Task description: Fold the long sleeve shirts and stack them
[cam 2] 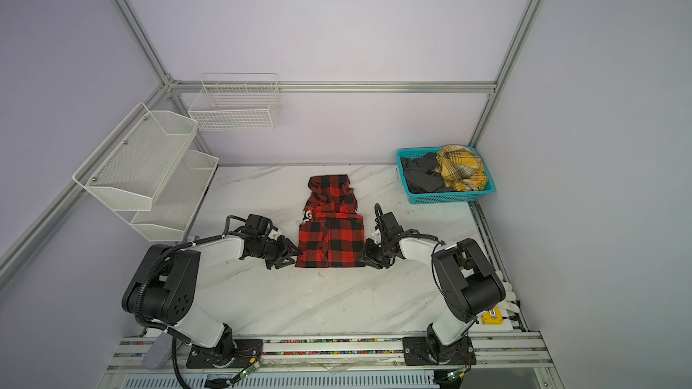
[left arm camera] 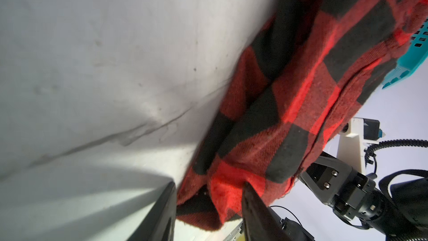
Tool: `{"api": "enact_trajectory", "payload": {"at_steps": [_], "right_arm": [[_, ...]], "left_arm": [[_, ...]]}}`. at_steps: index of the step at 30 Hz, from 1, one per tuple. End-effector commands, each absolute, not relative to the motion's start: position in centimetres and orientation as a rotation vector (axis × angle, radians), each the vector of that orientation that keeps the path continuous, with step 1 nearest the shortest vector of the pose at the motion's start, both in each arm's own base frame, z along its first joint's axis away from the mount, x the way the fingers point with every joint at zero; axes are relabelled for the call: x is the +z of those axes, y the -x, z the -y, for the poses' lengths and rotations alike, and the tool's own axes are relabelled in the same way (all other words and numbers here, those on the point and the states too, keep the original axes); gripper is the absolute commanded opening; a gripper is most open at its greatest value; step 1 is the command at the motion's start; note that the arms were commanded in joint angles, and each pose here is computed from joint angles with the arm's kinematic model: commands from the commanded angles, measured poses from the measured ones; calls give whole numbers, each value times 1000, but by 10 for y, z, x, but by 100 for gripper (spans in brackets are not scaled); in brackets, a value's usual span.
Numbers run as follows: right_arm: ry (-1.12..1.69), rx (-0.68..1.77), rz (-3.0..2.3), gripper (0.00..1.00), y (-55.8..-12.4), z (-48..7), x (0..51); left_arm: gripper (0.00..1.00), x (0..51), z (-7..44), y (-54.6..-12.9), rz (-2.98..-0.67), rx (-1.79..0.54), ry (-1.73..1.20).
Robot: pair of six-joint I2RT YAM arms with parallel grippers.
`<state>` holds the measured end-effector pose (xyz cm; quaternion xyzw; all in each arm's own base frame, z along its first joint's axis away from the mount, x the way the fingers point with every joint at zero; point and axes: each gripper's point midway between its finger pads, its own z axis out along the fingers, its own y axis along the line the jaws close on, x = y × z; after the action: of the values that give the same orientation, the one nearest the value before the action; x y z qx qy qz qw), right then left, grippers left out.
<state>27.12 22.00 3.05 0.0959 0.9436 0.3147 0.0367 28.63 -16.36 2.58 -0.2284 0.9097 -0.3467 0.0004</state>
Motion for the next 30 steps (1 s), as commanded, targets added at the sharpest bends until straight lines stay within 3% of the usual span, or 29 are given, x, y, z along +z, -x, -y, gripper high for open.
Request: {"api": "enact_trajectory", "payload": {"at_steps": [1,13,23,28,30], "right_arm": [[-355,853,-2963,38,-265,-207,15],[-353,846,-2974,37,-264,-207,10],[-360,843,-2971,37,-262,-206,10],[-361,838,-2971,33,-262,-205,9],[-360,842,-2967,28,-263,-206,10]], "left_arm": [[43,-33,140,-225,-3115,-797,978],[42,-23,135,-201,-3129,-767,1004],[40,-29,139,-232,-3084,-781,1002],[28,-30,136,-235,-3076,-775,1005],[17,-29,135,-234,-3073,-775,1003]]}}
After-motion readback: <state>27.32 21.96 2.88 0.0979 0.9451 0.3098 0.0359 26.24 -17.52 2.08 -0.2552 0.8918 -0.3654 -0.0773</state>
